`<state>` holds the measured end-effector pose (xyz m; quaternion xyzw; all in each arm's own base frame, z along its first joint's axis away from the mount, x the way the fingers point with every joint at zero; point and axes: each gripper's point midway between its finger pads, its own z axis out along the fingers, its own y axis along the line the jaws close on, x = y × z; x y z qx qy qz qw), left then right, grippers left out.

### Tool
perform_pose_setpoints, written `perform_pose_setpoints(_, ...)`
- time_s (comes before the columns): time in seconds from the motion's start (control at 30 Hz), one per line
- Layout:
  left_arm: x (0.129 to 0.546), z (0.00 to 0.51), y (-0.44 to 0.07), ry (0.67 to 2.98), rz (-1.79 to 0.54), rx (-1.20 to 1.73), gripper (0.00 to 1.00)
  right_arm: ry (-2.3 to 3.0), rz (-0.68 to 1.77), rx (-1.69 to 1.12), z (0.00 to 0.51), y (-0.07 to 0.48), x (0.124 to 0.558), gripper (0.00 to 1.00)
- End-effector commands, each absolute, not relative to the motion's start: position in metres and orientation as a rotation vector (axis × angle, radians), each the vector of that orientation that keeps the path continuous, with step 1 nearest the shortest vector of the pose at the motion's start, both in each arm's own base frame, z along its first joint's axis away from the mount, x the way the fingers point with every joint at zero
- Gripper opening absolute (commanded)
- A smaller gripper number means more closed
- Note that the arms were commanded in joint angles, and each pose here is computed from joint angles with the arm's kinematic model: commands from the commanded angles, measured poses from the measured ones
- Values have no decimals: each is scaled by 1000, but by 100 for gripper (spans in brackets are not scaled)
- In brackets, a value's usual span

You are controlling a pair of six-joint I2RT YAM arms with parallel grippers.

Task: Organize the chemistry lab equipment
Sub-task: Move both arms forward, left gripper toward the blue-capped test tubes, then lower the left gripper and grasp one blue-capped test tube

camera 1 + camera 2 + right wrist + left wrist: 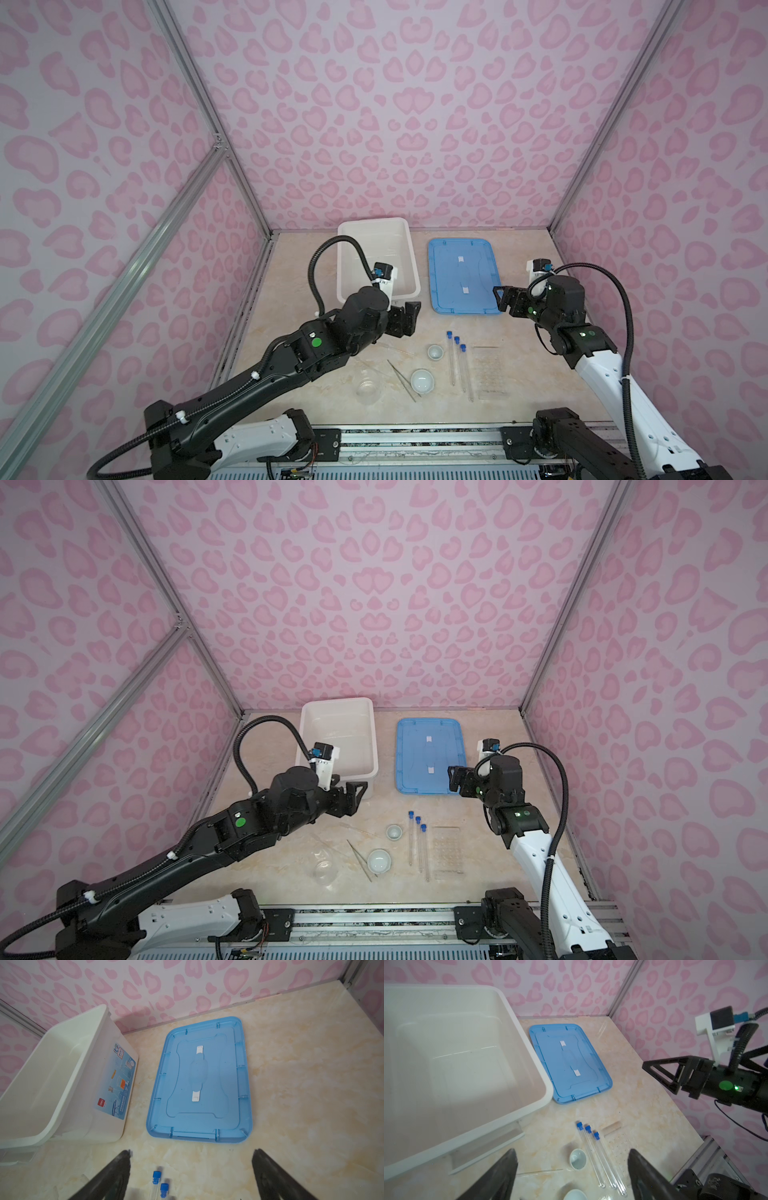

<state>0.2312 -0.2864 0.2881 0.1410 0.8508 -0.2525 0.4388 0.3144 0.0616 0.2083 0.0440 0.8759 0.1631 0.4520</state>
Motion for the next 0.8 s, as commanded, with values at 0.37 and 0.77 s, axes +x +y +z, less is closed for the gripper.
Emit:
perform_pose_setpoints(0.37,192,142,-406,2534,-484,542,55,2290,366,159,179,51,291,93)
perform_pose_setpoints(0.77,174,66,-421,2703,-360,587,42,2291,423,174,174,56,288,93)
